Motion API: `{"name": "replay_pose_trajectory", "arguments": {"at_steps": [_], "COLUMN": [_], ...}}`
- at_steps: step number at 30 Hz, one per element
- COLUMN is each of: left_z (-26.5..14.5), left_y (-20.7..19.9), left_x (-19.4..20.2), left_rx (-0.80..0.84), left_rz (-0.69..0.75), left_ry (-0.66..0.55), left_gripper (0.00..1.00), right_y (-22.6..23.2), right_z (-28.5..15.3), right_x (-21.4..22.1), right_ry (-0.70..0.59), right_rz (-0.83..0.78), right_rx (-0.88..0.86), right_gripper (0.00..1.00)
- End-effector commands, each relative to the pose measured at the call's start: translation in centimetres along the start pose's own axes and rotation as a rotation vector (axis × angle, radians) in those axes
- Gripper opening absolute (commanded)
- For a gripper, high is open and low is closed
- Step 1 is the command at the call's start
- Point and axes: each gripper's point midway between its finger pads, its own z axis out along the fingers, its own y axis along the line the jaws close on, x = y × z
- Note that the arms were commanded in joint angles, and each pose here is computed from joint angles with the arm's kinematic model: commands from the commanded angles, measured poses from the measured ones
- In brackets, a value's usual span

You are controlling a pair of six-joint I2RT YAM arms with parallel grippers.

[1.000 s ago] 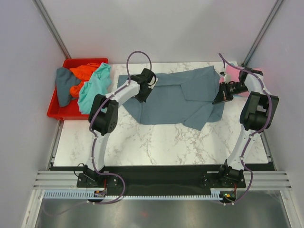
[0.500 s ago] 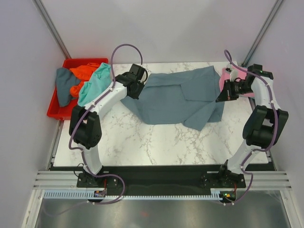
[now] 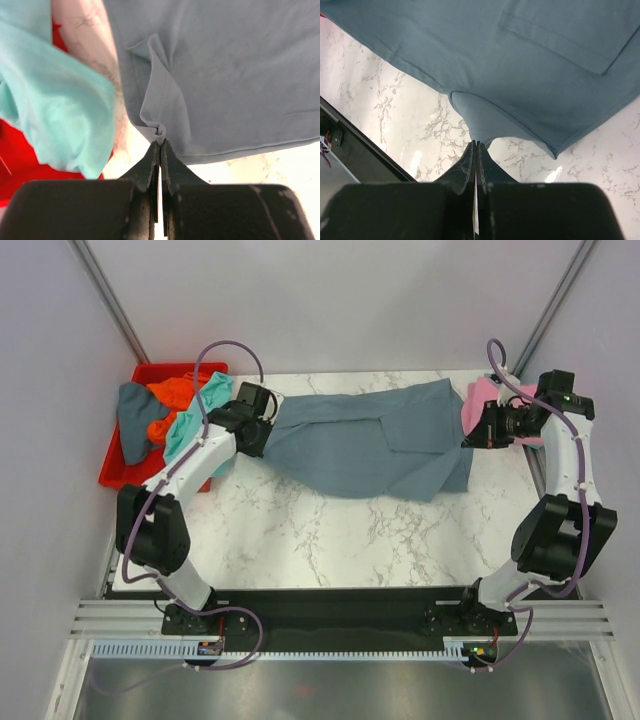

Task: Fold and stack the t-shirts
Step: Fold the tshirt

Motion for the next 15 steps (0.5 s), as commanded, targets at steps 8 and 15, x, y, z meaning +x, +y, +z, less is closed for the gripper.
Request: {"name": "replay_pose_trajectory", "arguments": {"at_steps": [8, 15], "left_z": [-1.8, -2.1], "left_y": [2.1, 3.0], "left_x": [3.0, 5.1], "left_rx": [-0.026, -0.039], "left_rz": [-0.018, -0.041], "left_ry": [-0.005, 0.018], "left_gripper": [0.02, 0.02], "right_y": [3.1, 4.2], "right_z": [-1.7, -2.9], "right_x": [1.3, 1.7], "right_ry": [-0.045, -0.072], "right_rz": [0.000, -0.019], "right_rx": [-0.013, 0.014], "right_gripper": [0.00, 0.00]}}
